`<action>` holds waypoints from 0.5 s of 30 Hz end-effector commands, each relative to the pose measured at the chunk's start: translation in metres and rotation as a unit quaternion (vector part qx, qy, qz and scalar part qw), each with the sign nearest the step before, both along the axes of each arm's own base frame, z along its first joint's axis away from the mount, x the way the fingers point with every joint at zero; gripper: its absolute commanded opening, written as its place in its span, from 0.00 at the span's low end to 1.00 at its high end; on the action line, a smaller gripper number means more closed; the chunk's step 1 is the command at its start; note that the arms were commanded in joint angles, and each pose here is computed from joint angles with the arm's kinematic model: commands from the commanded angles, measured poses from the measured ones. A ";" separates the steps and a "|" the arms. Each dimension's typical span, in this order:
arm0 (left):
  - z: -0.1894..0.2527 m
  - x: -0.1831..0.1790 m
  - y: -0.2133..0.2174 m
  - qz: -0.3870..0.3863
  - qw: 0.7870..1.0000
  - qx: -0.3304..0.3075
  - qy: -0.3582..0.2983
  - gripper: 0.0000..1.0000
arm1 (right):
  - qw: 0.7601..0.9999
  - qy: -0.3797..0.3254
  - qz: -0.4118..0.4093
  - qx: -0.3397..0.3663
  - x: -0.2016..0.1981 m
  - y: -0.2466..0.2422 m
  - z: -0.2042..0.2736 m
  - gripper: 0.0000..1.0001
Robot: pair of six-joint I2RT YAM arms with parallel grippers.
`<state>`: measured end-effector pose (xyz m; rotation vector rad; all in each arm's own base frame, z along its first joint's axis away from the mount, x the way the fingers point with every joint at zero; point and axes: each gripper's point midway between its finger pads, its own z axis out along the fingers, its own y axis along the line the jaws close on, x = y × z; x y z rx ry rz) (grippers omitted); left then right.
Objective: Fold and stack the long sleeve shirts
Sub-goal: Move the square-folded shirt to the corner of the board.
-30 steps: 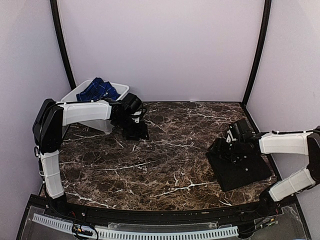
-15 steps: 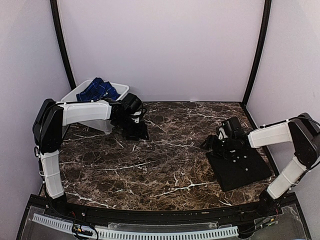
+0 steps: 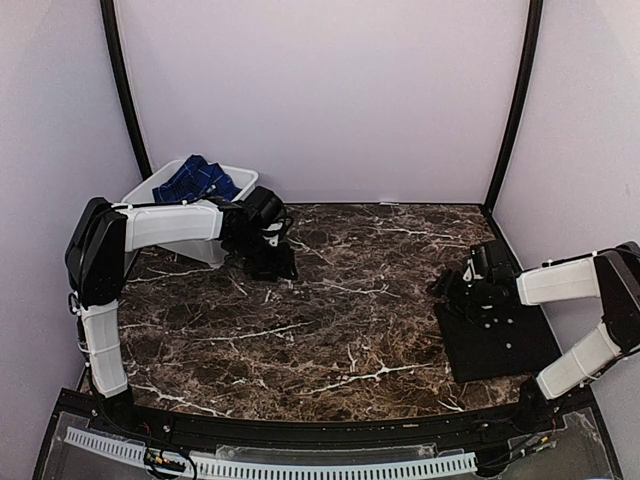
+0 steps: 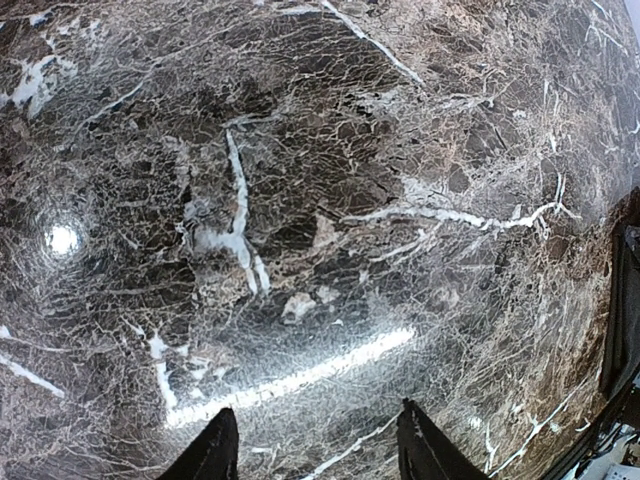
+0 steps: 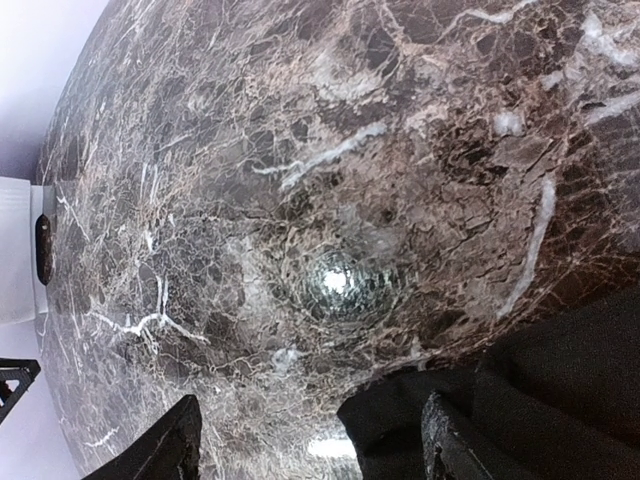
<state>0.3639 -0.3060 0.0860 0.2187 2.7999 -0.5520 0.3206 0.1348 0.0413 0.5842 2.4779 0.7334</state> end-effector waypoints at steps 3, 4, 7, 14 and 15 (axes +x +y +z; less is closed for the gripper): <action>0.026 0.001 0.004 0.009 1.000 -0.010 -0.018 0.52 | 0.999 -0.013 0.031 -0.018 -0.003 0.002 0.008 0.73; 0.028 0.001 0.005 0.011 1.000 -0.010 -0.021 0.53 | 0.999 -0.019 0.036 -0.025 -0.001 0.004 0.012 0.73; 0.036 0.003 0.005 0.015 0.999 -0.017 -0.036 0.53 | 0.996 -0.028 0.051 -0.063 0.000 0.006 0.023 0.74; 0.076 0.013 0.005 0.019 0.993 -0.048 -0.103 0.59 | 0.983 -0.102 0.091 -0.126 0.023 0.032 0.085 0.87; 0.089 0.015 0.005 0.020 0.991 -0.057 -0.123 0.64 | 0.980 -0.115 0.096 -0.132 0.025 0.037 0.096 0.89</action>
